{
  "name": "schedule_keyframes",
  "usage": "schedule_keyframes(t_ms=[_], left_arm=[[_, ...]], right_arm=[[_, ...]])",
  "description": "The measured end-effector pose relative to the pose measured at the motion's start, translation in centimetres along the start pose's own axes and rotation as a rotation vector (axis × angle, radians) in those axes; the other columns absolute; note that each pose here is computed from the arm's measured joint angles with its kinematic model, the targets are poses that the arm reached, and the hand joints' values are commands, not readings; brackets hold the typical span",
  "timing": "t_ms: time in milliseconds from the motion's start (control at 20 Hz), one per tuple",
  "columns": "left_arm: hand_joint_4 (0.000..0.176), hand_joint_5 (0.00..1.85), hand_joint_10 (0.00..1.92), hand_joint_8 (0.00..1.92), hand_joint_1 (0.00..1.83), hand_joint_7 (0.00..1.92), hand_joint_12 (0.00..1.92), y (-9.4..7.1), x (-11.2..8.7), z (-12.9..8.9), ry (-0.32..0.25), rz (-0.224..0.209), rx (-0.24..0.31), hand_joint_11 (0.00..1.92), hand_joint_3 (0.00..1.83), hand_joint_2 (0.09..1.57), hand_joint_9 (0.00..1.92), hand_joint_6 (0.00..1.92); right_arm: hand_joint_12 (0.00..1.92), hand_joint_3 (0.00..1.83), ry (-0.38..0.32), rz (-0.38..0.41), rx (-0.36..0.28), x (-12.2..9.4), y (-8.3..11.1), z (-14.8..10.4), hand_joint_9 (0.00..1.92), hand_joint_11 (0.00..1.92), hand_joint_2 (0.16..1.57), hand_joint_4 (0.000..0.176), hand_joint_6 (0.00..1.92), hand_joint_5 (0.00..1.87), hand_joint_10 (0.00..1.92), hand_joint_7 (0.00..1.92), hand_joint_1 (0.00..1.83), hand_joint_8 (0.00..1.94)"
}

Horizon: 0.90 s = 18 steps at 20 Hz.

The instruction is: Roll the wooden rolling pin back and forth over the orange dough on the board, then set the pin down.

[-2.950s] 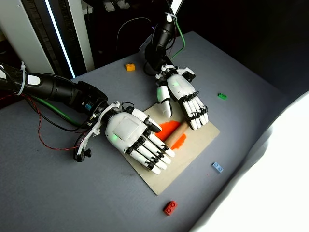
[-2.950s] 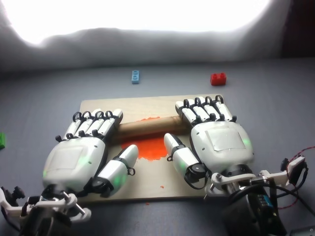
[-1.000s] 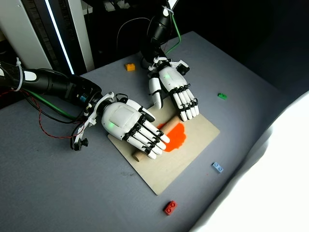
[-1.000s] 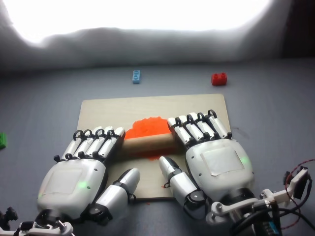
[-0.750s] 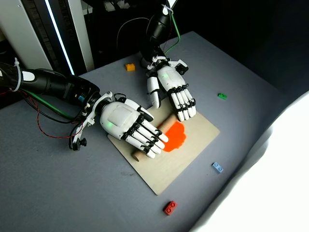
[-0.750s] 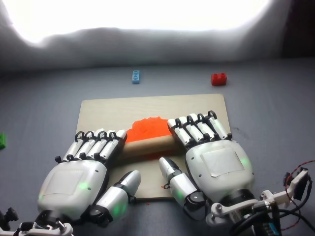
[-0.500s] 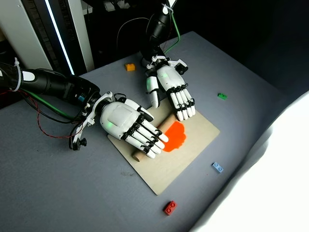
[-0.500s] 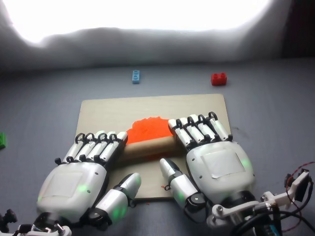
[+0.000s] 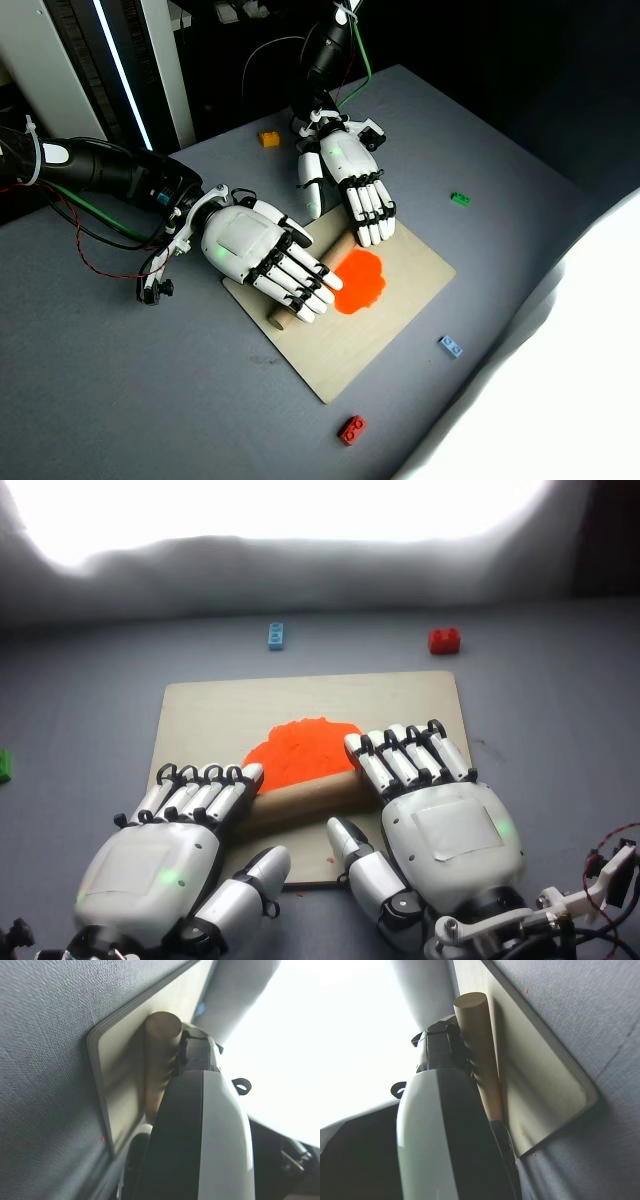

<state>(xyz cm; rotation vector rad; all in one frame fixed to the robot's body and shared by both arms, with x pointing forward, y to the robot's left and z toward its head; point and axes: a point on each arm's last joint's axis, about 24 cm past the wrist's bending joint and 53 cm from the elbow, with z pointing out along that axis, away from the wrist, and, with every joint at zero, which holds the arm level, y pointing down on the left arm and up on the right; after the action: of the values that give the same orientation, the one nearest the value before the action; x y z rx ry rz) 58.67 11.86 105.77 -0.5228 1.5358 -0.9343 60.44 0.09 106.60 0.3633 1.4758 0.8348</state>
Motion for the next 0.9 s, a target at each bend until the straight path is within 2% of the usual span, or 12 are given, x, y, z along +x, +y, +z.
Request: schedule_keyframes(t_ms=[100,400,500,600,700,900], left_arm=[[0.0,0.19,0.01,0.0,0.0,0.26,0.49,-0.08,0.07,-0.07,0.002,-0.001,0.001,0.0,0.0,1.49,0.22,0.01],[0.0,0.14,0.01,0.01,0.0,0.22,0.34,-0.08,0.06,-0.07,0.001,-0.002,0.002,0.0,0.0,1.49,0.17,0.0],[0.0,0.16,0.01,0.01,0.0,0.23,0.38,-0.08,0.08,-0.07,0.002,-0.003,0.001,0.0,0.0,1.49,0.19,0.01],[0.0,0.16,0.0,0.0,0.0,0.22,0.31,-0.06,0.1,-0.07,0.003,-0.003,0.001,0.0,0.0,1.49,0.16,0.0],[0.0,0.18,0.01,0.01,0.0,0.24,0.35,-0.03,0.05,0.06,0.002,-0.002,0.001,0.0,0.0,1.49,0.18,0.01],[0.0,0.18,0.01,0.01,0.0,0.25,0.32,-0.03,-0.09,0.36,-0.001,-0.005,0.0,0.0,0.0,1.48,0.2,0.01]], right_arm=[[0.48,0.0,0.0,0.001,0.002,-0.01,-0.04,-0.01,0.24,0.0,1.43,0.0,0.0,0.24,0.0,0.29,0.0,0.0],[0.62,0.0,0.001,-0.006,0.0,0.07,-0.12,-0.14,0.28,0.0,1.42,0.0,0.02,0.28,0.02,0.33,0.0,0.01],[0.6,0.0,0.001,-0.015,0.0,0.06,-0.11,-0.14,0.27,0.0,1.43,0.0,0.01,0.27,0.01,0.32,0.0,0.01],[0.59,0.0,0.0,-0.021,0.0,0.04,-0.11,-0.14,0.27,0.0,1.43,0.0,0.01,0.27,0.01,0.32,0.0,0.0],[0.57,0.0,0.0,-0.023,0.001,0.03,-0.09,-0.18,0.25,0.0,1.43,0.0,0.01,0.27,0.01,0.3,0.0,0.0],[0.55,0.0,-0.001,-0.022,0.005,0.04,-0.14,-0.33,0.26,0.0,1.42,0.0,0.02,0.3,0.01,0.31,0.0,0.01]])
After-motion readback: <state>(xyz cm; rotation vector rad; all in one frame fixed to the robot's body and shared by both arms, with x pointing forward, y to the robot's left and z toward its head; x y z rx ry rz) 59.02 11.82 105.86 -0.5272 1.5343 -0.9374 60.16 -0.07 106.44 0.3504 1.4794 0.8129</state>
